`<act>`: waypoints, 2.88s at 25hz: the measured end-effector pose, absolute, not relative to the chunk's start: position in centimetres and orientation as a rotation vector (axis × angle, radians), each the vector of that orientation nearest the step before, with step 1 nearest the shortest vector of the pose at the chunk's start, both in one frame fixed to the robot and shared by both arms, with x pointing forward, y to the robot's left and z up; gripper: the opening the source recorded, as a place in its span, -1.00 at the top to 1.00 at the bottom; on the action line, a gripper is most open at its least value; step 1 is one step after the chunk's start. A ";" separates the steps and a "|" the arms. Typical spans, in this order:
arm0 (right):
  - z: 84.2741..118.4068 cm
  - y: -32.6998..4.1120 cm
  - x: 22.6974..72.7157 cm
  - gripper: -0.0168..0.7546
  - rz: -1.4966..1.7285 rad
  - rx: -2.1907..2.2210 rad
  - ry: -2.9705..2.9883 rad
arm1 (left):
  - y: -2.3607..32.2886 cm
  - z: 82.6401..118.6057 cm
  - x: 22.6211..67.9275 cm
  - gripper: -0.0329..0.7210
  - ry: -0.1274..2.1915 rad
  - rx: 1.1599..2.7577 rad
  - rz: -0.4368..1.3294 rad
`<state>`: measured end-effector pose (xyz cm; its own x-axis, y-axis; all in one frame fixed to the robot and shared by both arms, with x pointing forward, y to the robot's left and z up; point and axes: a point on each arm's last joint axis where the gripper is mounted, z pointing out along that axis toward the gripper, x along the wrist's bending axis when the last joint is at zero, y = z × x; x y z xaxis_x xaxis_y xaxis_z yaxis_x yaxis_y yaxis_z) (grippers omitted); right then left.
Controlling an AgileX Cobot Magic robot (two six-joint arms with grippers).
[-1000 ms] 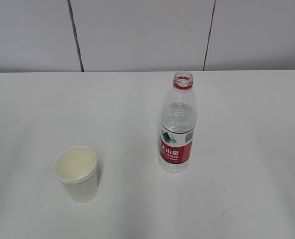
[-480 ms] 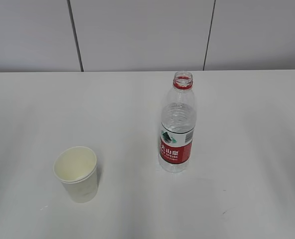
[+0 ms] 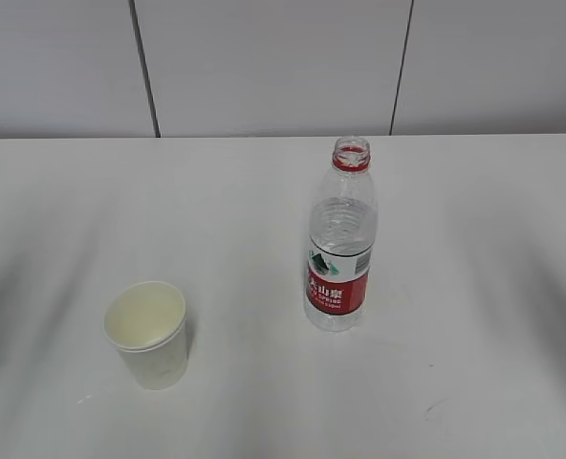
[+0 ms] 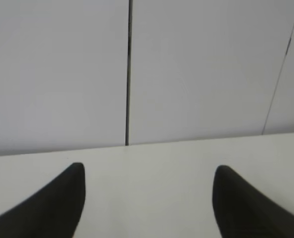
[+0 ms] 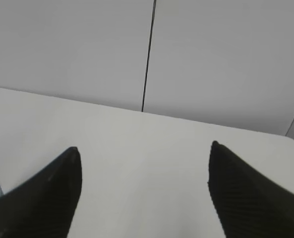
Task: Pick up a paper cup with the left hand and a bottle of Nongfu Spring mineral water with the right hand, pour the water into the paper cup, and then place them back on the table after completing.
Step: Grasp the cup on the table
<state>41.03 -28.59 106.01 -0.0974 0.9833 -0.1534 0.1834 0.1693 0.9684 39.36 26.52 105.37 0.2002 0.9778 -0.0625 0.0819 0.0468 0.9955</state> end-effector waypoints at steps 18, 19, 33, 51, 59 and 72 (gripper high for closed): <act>97.8 -25.3 48.9 -0.57 1.185 0.993 1.792 | 25.8 95.7 40.7 -0.36 1.135 1.369 0.971; 97.4 -25.1 49.1 -0.57 1.196 0.981 1.806 | 25.5 95.4 40.7 -0.36 1.110 1.400 0.960; 92.5 -23.9 50.4 -0.57 1.276 0.913 1.930 | 23.2 89.3 39.5 -0.34 1.000 1.761 0.647; 92.1 -23.3 50.9 -0.57 1.414 0.849 1.856 | 22.0 87.0 39.8 -0.34 0.928 1.890 0.489; 91.9 -23.1 50.9 -0.57 1.440 0.834 1.854 | 20.7 85.5 42.1 -0.48 0.858 1.922 0.428; 91.1 -23.0 50.9 -0.56 1.453 0.847 1.865 | 19.6 86.2 44.7 -0.50 0.773 1.870 0.469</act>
